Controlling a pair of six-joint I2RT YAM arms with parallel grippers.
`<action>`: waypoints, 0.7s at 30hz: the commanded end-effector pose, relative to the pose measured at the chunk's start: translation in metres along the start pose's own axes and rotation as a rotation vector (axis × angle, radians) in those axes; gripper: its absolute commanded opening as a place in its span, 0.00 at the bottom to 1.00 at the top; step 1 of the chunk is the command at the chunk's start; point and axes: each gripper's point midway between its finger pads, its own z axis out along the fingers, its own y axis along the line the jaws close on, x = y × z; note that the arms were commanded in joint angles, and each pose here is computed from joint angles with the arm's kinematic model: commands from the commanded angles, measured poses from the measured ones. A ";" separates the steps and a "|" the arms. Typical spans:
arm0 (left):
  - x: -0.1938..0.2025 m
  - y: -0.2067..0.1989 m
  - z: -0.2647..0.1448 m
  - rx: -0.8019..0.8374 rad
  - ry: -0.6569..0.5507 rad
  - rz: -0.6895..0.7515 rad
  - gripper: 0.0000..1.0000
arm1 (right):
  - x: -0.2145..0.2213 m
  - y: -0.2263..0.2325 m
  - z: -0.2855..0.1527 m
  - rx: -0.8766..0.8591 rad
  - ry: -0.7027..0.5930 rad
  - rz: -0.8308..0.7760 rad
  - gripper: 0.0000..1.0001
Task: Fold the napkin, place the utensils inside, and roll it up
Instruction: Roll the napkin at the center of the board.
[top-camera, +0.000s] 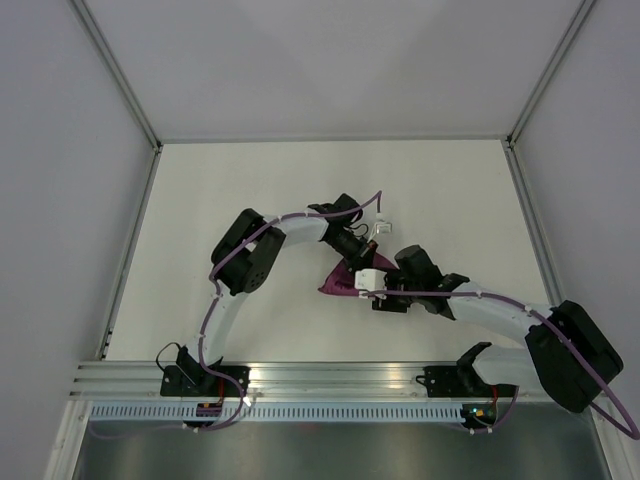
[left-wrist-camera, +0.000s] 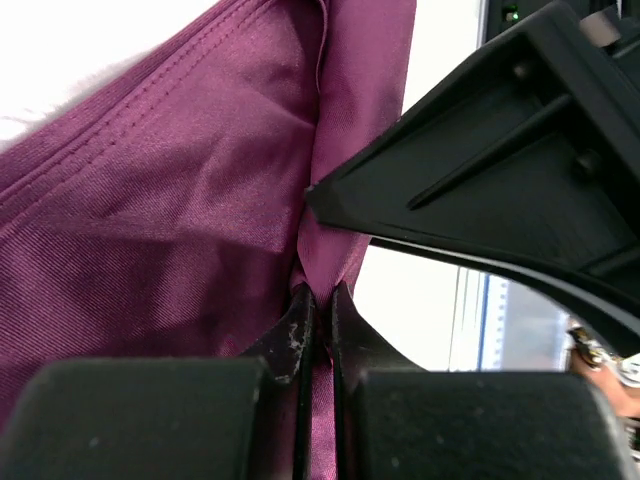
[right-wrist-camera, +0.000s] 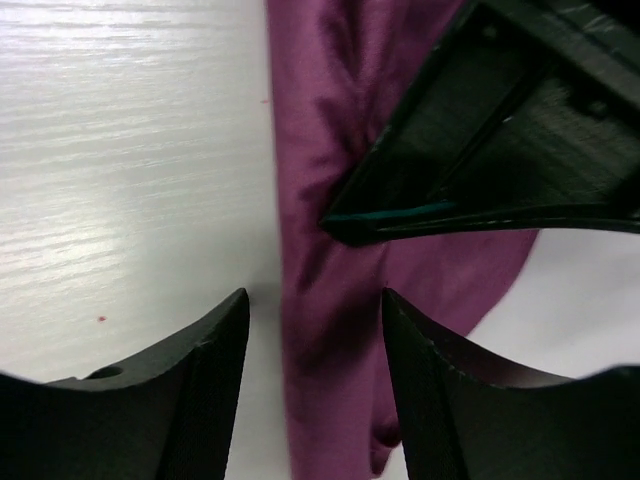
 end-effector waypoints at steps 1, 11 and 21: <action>0.071 0.040 0.012 -0.133 0.179 -0.183 0.02 | 0.005 -0.013 0.007 0.081 0.050 -0.071 0.59; 0.064 0.038 0.006 -0.130 0.166 -0.167 0.11 | 0.021 0.008 0.016 -0.019 0.139 -0.097 0.28; -0.020 0.012 -0.051 -0.250 -0.033 0.002 0.43 | 0.011 0.023 0.010 -0.212 0.155 -0.008 0.17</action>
